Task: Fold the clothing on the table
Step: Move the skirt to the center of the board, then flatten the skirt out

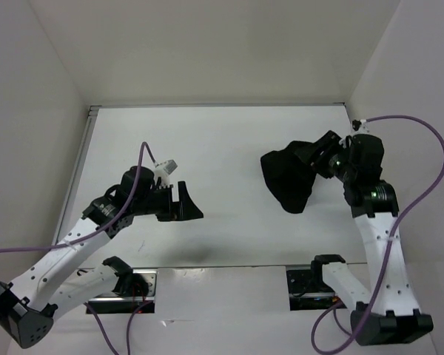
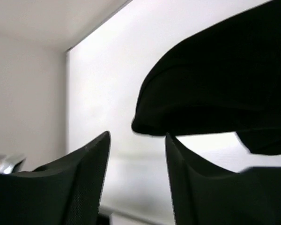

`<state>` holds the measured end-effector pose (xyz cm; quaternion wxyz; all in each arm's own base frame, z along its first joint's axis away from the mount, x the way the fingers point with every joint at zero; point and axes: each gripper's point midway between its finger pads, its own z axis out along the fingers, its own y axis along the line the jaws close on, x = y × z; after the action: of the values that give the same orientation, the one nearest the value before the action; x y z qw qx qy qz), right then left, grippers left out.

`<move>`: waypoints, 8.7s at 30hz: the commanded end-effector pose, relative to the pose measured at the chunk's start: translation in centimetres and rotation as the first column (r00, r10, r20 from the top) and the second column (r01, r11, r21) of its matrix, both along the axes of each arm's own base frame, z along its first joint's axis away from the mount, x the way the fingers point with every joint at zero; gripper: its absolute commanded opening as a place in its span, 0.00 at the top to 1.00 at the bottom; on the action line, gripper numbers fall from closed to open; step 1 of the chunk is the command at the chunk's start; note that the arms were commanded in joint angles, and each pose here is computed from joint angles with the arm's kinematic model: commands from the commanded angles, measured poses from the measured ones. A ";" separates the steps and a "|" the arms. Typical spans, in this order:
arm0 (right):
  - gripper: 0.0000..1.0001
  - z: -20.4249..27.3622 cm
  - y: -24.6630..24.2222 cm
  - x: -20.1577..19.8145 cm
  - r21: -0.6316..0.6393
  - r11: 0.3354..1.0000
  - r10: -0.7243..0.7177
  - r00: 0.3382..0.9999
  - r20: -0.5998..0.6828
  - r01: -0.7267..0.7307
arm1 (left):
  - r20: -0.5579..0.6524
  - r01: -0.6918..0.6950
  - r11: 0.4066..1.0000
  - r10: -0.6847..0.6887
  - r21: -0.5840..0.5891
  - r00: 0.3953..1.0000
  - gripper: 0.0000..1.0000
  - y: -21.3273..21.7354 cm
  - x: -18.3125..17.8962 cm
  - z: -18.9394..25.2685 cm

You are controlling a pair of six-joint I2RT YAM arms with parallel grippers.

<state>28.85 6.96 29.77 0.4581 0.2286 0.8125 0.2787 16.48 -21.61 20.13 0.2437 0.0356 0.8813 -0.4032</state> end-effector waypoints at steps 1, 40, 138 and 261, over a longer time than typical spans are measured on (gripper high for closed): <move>0.39 -5.2 4.2 -5.8 0.147 0.969 0.226 0.949 -0.220 -0.197 | 0.026 -0.012 1.000 0.012 -0.009 1.000 0.08 -0.2 1.1 0.5; 1.00 -22.2 2.4 7.9 -0.133 0.983 0.027 0.821 -0.570 -0.125 | -0.068 0.251 0.966 -0.247 0.057 0.967 0.12 -7.8 6.7 -3.8; 0.47 -17.9 16.5 -2.7 -0.082 0.950 0.206 0.804 -0.558 -0.300 | -0.219 -0.048 0.927 0.138 0.372 0.966 0.88 -4.0 12.6 -14.9; 0.51 -23.2 4.6 0.4 -0.180 0.983 -0.150 0.751 -0.643 0.042 | -0.193 -0.254 0.779 0.430 0.574 0.882 1.00 5.8 16.0 -19.2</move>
<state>26.71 12.41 6.99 0.1516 0.3228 0.9285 0.1035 34.98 -15.93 1.79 0.1886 -0.1298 0.9694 -0.0882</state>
